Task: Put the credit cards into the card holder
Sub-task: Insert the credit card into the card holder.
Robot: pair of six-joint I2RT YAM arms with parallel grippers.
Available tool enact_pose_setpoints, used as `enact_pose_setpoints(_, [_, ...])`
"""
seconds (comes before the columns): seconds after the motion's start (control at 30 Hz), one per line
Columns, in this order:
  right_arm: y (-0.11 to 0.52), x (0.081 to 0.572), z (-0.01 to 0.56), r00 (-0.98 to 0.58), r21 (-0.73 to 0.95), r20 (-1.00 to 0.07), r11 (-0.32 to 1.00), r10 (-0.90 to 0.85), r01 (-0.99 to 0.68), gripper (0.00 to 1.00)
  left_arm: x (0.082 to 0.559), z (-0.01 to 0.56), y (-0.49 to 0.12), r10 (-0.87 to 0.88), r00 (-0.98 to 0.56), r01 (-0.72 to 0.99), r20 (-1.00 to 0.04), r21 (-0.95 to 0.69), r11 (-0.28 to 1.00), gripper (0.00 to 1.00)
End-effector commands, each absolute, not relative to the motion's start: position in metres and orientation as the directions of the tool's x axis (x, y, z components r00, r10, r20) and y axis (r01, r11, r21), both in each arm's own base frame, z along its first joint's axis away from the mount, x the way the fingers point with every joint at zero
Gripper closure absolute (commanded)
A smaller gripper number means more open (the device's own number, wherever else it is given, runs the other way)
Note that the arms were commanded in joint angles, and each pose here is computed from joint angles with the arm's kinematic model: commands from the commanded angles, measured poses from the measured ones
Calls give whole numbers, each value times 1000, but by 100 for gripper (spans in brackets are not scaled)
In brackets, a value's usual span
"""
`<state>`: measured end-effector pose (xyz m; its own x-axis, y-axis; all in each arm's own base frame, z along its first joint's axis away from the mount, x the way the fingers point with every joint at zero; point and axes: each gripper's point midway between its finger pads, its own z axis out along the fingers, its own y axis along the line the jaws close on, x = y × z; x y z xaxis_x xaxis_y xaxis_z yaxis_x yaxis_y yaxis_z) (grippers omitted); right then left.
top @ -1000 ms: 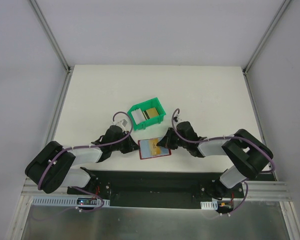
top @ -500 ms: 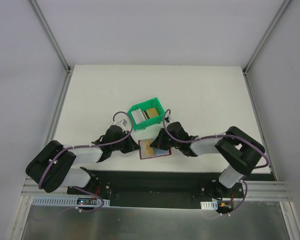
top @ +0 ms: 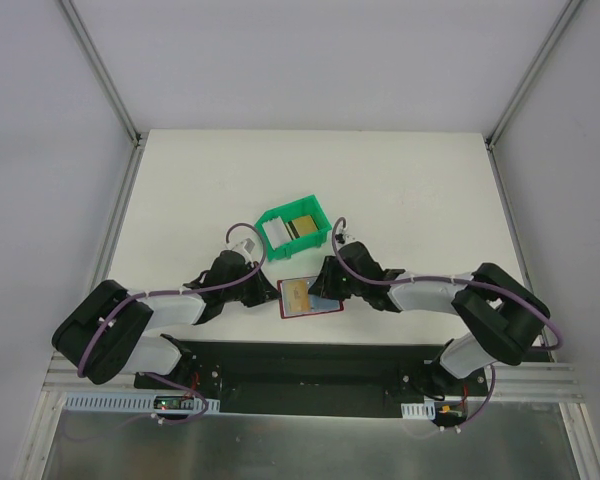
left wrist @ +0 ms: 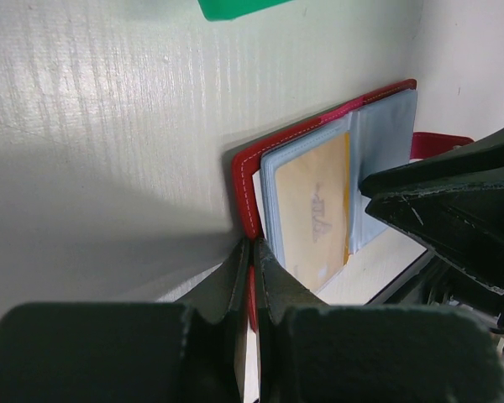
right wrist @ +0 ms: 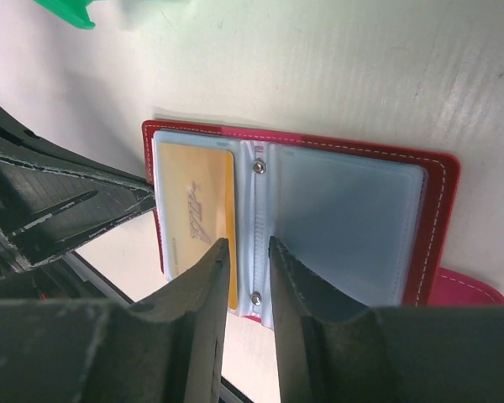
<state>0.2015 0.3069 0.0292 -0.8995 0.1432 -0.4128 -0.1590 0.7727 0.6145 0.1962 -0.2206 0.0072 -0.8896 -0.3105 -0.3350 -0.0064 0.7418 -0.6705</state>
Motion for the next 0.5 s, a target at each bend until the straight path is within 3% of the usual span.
enact_pose_setpoints(0.0, [307,202,38,-895,600,-433,775,106,-198,71,159,-38,-187,-260,-938,-102,-231,-531,842,100])
enact_pose_setpoints(0.47, [355,193,46,-922,675,-387,677,-12,-292,72,163,-35,-190,-261,-935,-96,-240,-538,837,100])
